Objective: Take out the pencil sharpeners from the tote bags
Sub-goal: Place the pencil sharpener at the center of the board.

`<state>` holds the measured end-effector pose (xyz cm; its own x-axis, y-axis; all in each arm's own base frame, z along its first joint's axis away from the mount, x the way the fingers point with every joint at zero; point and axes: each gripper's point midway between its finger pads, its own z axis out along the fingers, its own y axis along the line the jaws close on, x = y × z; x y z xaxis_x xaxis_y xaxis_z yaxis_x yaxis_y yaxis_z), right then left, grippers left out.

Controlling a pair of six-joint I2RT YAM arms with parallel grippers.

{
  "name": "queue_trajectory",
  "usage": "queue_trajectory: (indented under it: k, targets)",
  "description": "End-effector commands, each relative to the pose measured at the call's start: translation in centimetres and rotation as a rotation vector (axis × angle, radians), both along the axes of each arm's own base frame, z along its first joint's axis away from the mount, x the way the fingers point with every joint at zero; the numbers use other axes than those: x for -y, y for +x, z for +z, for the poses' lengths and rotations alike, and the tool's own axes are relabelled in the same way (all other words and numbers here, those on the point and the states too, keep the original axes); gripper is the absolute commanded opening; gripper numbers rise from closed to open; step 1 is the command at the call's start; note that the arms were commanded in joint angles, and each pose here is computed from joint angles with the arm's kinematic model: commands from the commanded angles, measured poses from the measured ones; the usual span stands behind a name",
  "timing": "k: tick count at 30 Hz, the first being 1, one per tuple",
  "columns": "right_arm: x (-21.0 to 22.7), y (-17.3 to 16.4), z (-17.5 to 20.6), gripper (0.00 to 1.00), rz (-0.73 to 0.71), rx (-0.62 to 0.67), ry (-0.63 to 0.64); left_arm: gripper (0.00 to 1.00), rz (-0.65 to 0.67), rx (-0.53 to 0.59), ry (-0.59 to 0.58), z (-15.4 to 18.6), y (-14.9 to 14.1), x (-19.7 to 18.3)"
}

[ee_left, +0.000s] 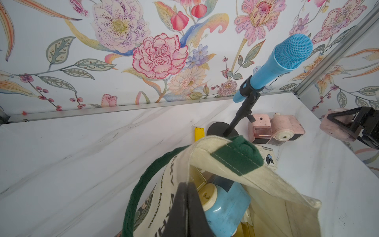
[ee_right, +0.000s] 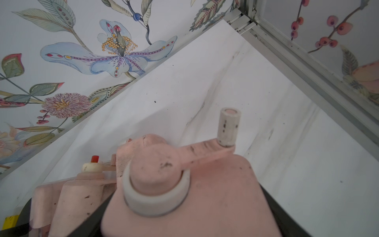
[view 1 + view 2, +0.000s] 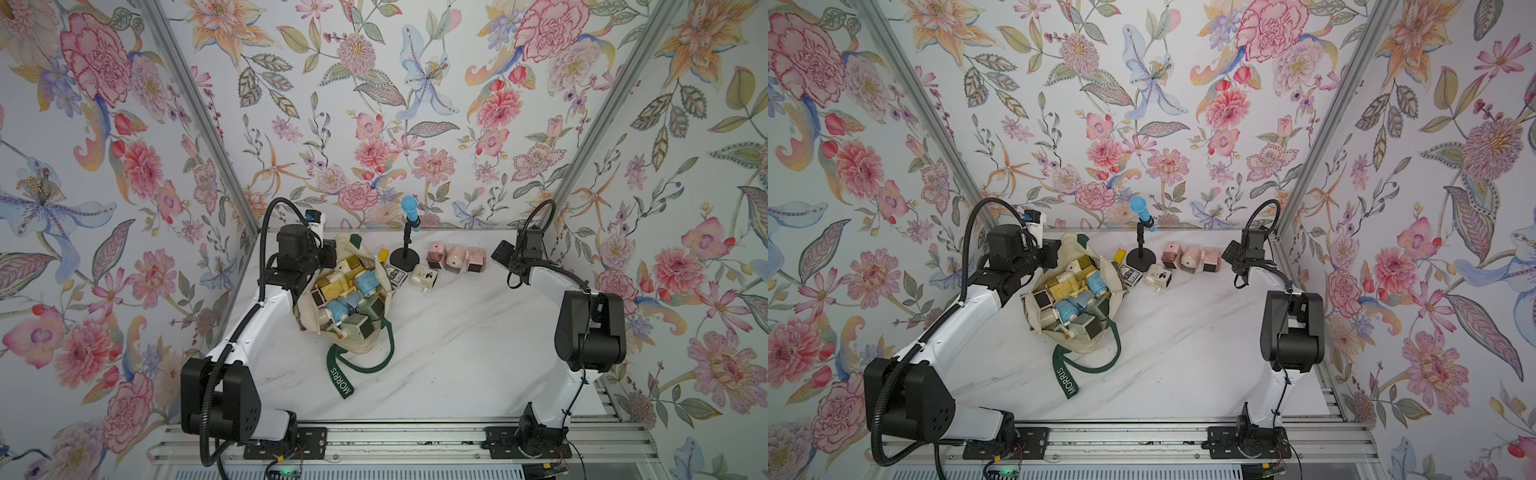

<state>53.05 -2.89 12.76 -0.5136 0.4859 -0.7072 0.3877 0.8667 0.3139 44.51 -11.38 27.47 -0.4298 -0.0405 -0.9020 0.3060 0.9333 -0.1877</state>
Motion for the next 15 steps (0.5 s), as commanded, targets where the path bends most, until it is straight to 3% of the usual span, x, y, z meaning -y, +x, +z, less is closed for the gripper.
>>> queue_trajectory:
  k: [1, 15]
  targets:
    - [0.4, 0.9, -1.1, 0.75, -0.032, -0.052, 0.0, 0.0, 0.003, 0.089, -0.015, 3.1, 0.0, -0.2]
    - [-0.1, 2.4, -6.1, 0.81, -0.007, -0.189, -0.029, 0.0, 0.004, 0.079, -0.008, 2.6, 0.2, -0.2]
